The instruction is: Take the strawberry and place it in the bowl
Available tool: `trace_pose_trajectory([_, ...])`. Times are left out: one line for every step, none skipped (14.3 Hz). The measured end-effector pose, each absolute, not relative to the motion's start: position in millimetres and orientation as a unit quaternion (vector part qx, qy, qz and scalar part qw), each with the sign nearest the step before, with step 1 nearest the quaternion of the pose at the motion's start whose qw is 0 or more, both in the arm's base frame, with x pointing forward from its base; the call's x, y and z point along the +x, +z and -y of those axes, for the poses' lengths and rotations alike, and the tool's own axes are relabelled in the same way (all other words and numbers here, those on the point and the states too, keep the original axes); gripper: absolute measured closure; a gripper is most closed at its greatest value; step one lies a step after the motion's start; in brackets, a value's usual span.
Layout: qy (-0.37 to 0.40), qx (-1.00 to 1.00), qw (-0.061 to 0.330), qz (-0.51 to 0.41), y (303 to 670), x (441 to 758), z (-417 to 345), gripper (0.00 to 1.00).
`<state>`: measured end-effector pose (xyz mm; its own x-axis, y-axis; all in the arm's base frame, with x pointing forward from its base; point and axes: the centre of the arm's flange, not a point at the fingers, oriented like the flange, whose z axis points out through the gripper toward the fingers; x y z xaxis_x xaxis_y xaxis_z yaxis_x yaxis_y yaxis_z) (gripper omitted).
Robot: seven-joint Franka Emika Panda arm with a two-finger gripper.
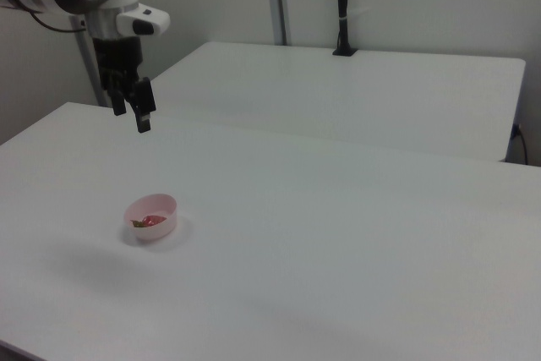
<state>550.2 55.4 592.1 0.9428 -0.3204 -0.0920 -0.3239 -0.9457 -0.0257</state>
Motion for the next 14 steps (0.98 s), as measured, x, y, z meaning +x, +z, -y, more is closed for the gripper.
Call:
trace_pose_trajectory([0.036, -0.985, 0.019, -0.167, 599.3, 547.3, -50.0, 0.0])
trace_pose_trajectory([0.03, -0.986, 0.015, -0.166, 604.2, 545.4, -43.7, 0.0])
trace_pose_trajectory([0.027, -0.987, 0.009, -0.158, 605.9, 544.8, -38.7, 0.0])
trace_pose_trajectory([0.023, -0.99, 0.003, -0.138, 606.6, 545.4, -33.5, 0.0])
trace_pose_trajectory([0.016, -0.993, 0.0, -0.118, 607.3, 547.3, -29.3, 0.0])
trace_pose_trajectory([0.003, -0.995, -0.002, -0.098, 609.0, 550.4, -22.7, 0.0])
trace_pose_trajectory([-0.006, -0.996, -0.002, -0.087, 610.7, 552.7, -16.6, 0.0])
trace_pose_trajectory([-0.017, -0.997, -0.001, -0.074, 612.6, 555.1, -6.9, 0.0])
trace_pose_trajectory([-0.021, -0.997, -0.001, -0.068, 613.4, 556.0, -0.5, 0.0])
trace_pose_trajectory([-0.024, -0.998, -0.001, -0.065, 613.9, 556.6, 4.1, 0.0])
trace_pose_trajectory([-0.024, -0.998, -0.001, -0.064, 614.0, 556.7, 6.5, 0.0])
trace_pose_trajectory([-0.025, -0.998, -0.001, -0.064, 614.4, 556.6, 6.5, 0.0])
trace_pose_trajectory([-0.025, -0.998, -0.001, -0.064, 615.2, 556.3, 6.1, 0.0])
trace_pose_trajectory([-0.026, -0.998, -0.001, -0.063, 615.9, 556.0, 5.7, 0.0])
